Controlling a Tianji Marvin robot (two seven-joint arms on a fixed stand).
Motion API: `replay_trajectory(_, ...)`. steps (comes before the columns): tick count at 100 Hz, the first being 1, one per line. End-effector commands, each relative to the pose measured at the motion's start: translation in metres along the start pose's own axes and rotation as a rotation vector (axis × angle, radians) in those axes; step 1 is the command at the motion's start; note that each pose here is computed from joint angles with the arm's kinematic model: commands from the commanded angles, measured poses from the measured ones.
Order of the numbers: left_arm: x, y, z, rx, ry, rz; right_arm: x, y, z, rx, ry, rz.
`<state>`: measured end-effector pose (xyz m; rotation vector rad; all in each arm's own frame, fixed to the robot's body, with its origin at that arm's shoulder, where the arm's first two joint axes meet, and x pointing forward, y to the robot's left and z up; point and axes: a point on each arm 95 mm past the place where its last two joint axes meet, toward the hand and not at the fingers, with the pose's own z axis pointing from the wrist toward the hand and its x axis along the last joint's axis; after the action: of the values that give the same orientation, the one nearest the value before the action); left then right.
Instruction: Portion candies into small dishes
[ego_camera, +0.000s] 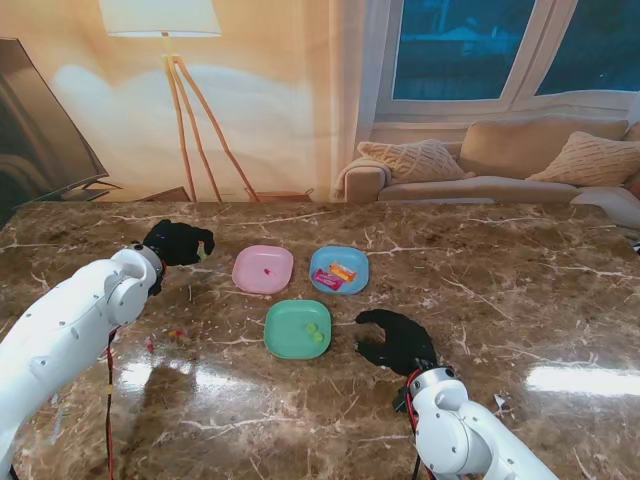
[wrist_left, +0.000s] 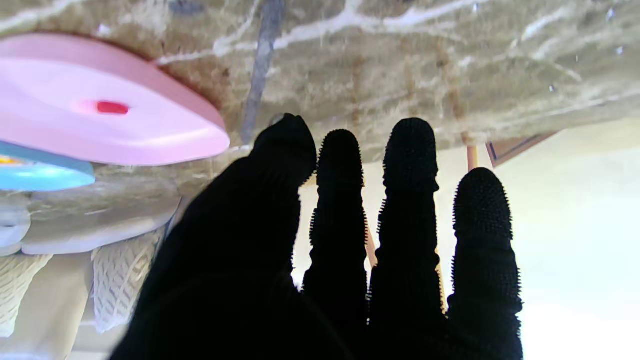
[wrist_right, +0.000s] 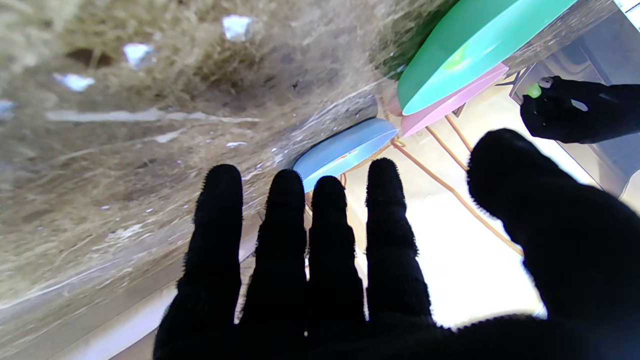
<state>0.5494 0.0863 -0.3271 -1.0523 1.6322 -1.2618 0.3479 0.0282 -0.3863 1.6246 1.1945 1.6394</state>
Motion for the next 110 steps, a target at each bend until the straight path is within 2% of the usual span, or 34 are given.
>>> replay_trajectory(1, 0.002, 0.000, -0.005, 0.014, 0.000, -0.008, -0.002, -0.005, -0.003, 0.020, -0.008, 0.003)
replay_trajectory(16, 0.020, -0.014, -0.019, 0.077, 0.027, -0.023, -0.002, -0.004, -0.004, 0.009, -0.008, 0.003)
replay_trajectory(38, 0.062, -0.030, -0.039, 0.153, 0.097, -0.053, -0.002, -0.004, -0.006, -0.003, -0.004, 0.004)
replay_trajectory(52, 0.089, -0.034, -0.050, 0.170, 0.158, -0.068, -0.002, -0.003, -0.009, -0.013, -0.002, 0.008)
replay_trajectory(85, 0.148, -0.015, -0.073, 0.177, 0.258, -0.146, -0.004, 0.000, -0.013, -0.036, 0.001, 0.015)
replay_trajectory(110, 0.176, 0.007, -0.090, 0.144, 0.308, -0.174, -0.004, 0.002, -0.015, -0.049, 0.008, 0.018)
